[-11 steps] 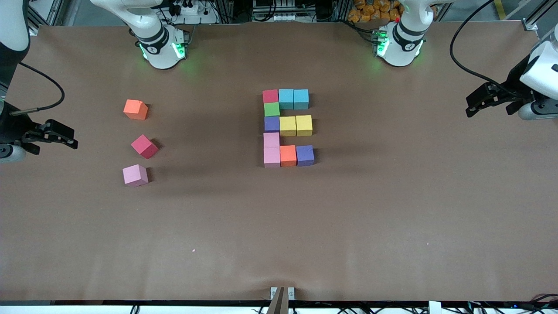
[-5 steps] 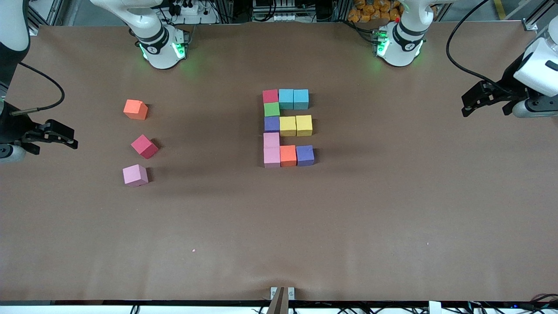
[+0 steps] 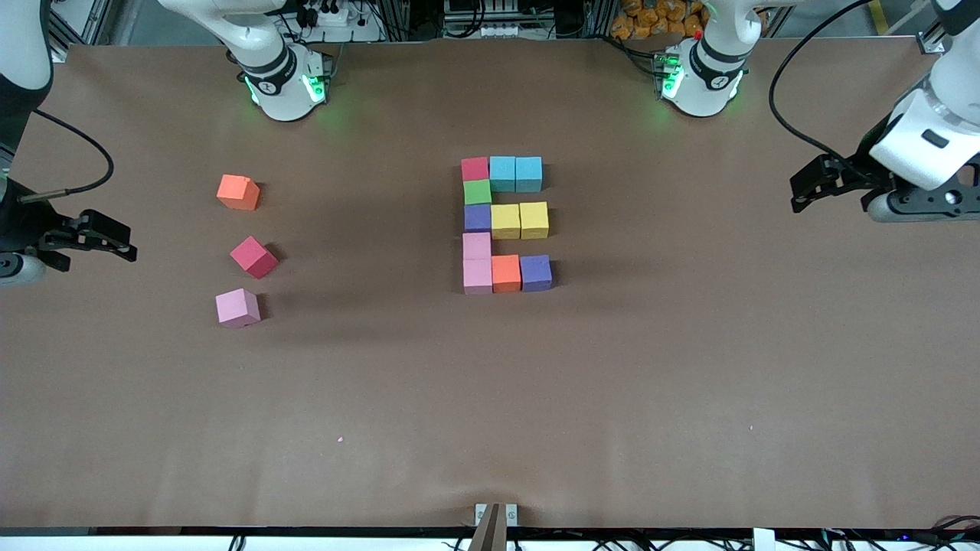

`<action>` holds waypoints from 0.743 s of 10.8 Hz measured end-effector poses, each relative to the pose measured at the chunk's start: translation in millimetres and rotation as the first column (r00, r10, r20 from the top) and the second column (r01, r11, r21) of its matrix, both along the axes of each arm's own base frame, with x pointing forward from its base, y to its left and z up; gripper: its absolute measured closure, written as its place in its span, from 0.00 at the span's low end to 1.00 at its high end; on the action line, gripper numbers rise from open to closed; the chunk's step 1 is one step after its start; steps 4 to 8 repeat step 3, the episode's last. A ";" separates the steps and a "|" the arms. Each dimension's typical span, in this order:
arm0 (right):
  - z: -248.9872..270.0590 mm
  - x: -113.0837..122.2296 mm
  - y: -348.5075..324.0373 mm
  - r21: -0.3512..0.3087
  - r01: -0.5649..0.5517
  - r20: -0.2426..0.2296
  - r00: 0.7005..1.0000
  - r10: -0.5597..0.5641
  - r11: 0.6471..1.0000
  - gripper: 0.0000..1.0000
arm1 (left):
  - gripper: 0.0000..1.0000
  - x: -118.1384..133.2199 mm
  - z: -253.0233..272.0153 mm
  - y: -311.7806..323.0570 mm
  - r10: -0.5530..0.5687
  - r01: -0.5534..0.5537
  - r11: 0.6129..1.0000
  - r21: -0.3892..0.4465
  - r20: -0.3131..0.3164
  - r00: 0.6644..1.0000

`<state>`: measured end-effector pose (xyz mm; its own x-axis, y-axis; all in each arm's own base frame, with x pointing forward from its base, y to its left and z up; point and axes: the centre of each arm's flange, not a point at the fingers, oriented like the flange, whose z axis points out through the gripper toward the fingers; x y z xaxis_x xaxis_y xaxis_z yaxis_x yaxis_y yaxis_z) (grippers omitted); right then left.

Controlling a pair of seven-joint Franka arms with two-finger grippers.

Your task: Arrange 11 blocks into digit 3

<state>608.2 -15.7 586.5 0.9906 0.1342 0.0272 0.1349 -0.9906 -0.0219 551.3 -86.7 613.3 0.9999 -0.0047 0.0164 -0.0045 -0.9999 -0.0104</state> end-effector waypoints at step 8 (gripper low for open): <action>0.0 0.0 0.1 0.000 0.000 0.000 1.000 0.000 1.000 0.00 | 0.00 0.9 -0.9 1.1 0.002 -0.002 1.000 0.000 -0.002 1.000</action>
